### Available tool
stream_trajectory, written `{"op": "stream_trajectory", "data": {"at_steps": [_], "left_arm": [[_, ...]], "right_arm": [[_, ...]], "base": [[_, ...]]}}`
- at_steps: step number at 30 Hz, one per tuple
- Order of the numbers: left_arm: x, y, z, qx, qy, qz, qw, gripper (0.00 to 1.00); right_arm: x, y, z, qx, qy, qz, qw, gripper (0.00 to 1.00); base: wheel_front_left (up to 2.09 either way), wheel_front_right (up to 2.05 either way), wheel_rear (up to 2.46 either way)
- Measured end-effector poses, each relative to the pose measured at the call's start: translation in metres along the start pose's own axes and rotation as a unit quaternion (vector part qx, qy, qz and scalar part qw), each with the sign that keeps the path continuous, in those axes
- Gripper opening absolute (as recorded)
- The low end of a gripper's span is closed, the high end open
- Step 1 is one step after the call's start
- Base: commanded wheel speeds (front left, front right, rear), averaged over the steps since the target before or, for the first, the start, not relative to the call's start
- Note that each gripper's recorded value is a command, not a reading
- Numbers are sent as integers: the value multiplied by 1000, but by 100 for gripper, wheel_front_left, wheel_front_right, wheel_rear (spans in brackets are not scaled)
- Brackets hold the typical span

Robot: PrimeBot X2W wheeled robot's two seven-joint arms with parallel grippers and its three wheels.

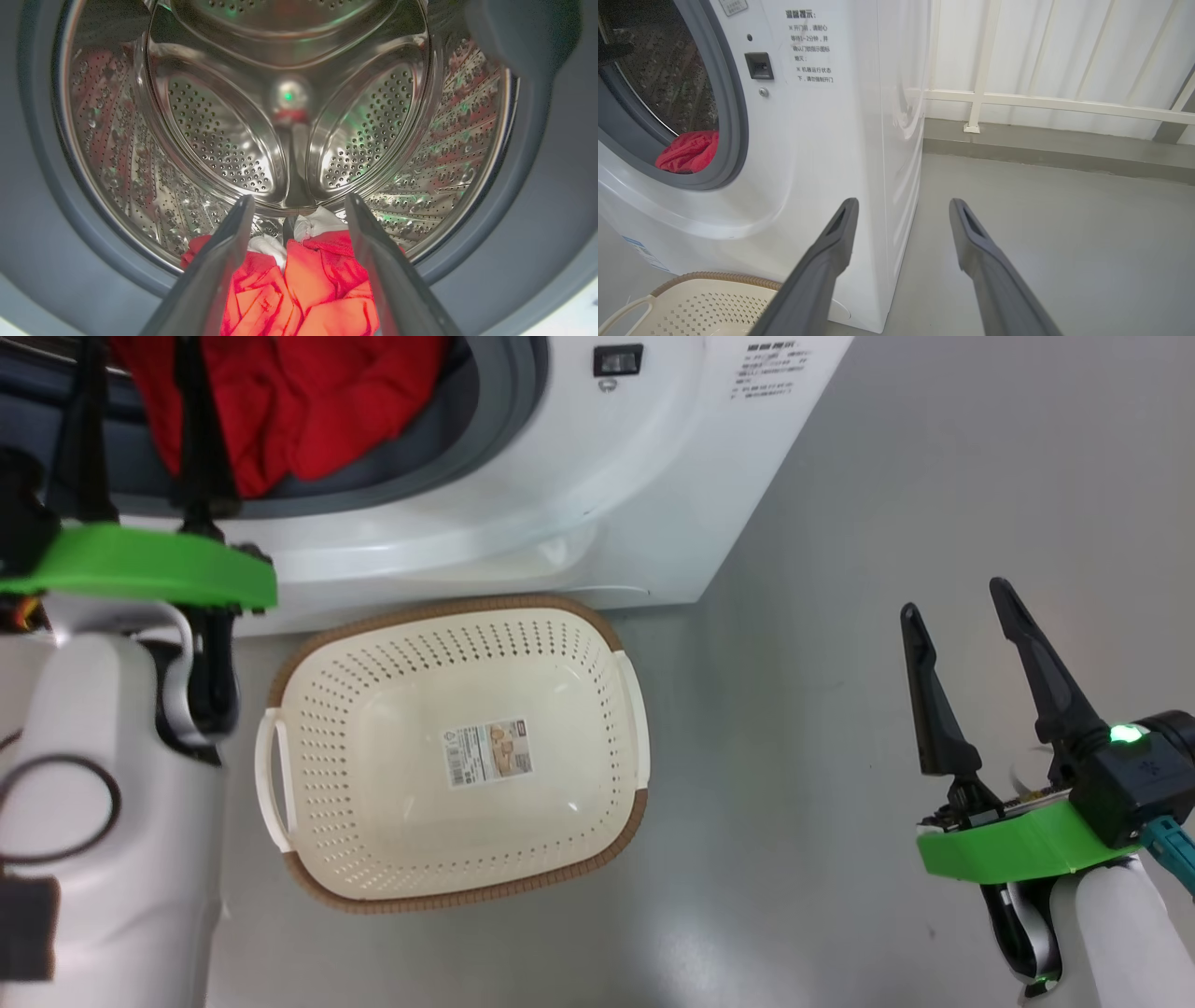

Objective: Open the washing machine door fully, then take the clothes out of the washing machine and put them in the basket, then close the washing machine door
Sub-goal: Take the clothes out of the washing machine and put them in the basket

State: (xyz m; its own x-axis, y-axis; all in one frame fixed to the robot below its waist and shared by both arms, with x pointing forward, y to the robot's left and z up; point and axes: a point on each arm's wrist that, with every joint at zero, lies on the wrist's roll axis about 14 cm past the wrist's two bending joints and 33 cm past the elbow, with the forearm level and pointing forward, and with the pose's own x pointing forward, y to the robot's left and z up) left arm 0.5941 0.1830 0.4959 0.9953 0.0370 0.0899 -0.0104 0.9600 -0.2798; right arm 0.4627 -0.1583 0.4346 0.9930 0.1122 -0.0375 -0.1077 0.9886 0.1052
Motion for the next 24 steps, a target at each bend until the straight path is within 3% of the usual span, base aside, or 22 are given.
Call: {"op": "stream_trajectory", "data": {"at_steps": [13, 24], "left_arm": [[53, 10, -51, 22, 89, 8, 996, 100], [47, 32, -109, 75, 219, 42, 972, 100]], "right_arm": [[9, -13, -18, -11, 16, -12, 1000, 100], [6, -23, -10, -14, 7, -24, 1000, 100]], "base": [[0, 0, 0], [0, 0, 0]]}}
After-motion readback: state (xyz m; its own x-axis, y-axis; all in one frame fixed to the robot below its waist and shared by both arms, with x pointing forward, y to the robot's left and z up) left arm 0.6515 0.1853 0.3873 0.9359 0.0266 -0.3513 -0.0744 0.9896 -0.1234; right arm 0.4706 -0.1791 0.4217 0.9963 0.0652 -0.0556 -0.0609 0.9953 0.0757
